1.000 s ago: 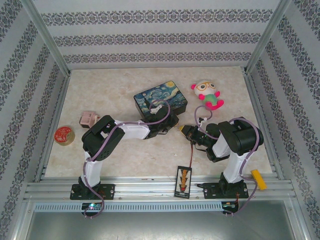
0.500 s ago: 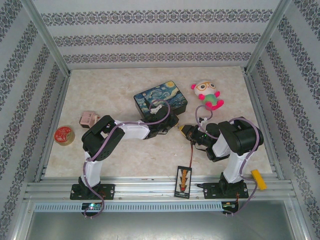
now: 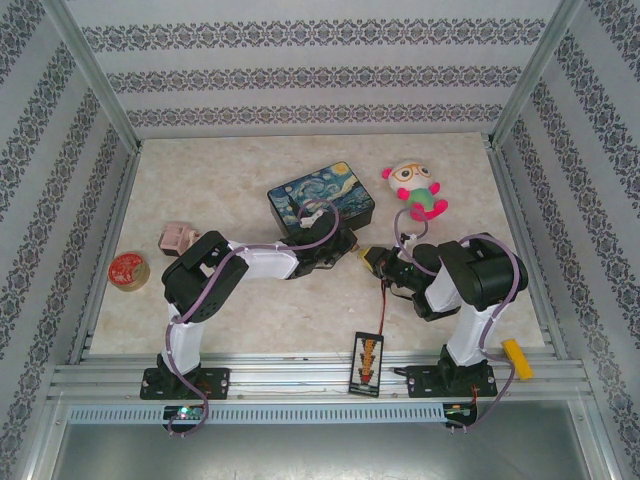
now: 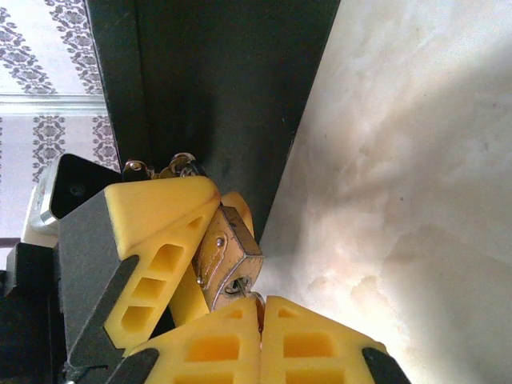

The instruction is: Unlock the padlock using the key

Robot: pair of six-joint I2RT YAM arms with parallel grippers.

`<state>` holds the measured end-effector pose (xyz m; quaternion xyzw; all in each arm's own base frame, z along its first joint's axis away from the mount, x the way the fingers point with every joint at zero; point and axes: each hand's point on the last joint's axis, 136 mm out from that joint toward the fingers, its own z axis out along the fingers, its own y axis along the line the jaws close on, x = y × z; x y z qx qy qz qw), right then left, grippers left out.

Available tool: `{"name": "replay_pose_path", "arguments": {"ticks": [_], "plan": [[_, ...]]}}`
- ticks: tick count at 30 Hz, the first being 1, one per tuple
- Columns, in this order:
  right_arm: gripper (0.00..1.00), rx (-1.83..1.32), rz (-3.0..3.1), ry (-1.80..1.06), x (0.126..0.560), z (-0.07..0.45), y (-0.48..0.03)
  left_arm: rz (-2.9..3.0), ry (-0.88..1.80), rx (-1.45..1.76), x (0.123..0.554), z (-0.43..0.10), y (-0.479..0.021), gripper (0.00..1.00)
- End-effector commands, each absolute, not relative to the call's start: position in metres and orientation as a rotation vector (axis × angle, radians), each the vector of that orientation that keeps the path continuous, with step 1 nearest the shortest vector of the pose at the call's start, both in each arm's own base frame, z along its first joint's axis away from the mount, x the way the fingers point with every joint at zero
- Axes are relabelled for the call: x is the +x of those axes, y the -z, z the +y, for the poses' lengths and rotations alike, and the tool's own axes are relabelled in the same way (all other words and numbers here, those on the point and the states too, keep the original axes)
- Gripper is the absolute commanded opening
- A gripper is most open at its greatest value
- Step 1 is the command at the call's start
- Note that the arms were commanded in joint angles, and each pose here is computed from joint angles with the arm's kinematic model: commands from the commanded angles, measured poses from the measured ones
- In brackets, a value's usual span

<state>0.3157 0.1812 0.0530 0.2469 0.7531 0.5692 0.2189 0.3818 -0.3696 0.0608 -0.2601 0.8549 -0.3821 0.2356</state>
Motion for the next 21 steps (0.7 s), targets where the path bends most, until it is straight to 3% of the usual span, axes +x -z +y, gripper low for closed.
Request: {"name": "replay_pose_path", "arguments": {"ticks": [1, 6, 15, 21], "plan": [[0.00, 0.661, 2.026, -1.573, 0.330, 0.180, -0.065, 2.435, 1.127, -0.791, 0.360, -0.376, -0.044, 0.21], [0.00, 0.668, 2.022, -1.594, 0.333, 0.182, -0.068, 2.435, 1.142, -0.771, 0.358, -0.377, -0.041, 0.20], [0.00, 0.805, 2.021, -1.697, 0.335, 0.185, -0.069, 2.396, 1.247, -0.647, 0.353, -0.384, -0.046, 0.07], [0.00, 0.848, 2.015, -1.768, 0.336, 0.188, -0.077, 2.403, 1.327, -0.524, 0.342, -0.391, -0.047, 0.06]]}}
